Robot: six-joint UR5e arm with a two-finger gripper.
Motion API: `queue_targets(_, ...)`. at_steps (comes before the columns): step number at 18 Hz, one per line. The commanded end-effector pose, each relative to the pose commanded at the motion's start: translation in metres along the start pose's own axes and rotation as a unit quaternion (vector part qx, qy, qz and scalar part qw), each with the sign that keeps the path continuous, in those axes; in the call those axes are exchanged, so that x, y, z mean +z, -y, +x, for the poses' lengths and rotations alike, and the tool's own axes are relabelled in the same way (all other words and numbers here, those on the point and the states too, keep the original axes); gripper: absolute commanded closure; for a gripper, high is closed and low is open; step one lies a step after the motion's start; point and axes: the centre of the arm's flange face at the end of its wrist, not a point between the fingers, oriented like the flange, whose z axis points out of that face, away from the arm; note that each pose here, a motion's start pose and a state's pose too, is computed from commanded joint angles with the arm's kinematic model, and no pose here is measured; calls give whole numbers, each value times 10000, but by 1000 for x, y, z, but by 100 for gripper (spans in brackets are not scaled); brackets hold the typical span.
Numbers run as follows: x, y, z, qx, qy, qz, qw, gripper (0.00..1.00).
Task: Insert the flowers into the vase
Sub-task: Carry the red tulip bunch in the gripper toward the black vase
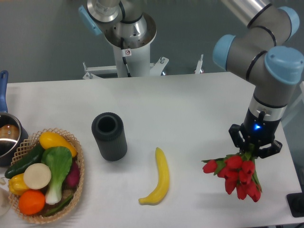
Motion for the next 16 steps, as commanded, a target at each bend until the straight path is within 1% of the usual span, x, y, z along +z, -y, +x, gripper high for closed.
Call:
queue_targets(3,-14,13,8,68,9,142,9999,100)
queue_targets(5,-27,21,14,-133,4,333,9994,100)
queue_targets(7,-41,32,21,-524,-67,723,9960,100)
queue_targets(8,-46,38,26,-627,-156,997,9929,100)
queue_targets(10,-66,51,41,-616,-328,1555,9854,100)
queue_targets(11,-70,55,47,-709,-471,1831,9794,100)
queue_targets(12,-73,59,55,-818,-674,2154,9708,100)
queue_targets(15,-98,69,82,-955,-972,3075,9418,100)
queue_targets(16,-99,69,90,-1001,-1103,3378,9293,100)
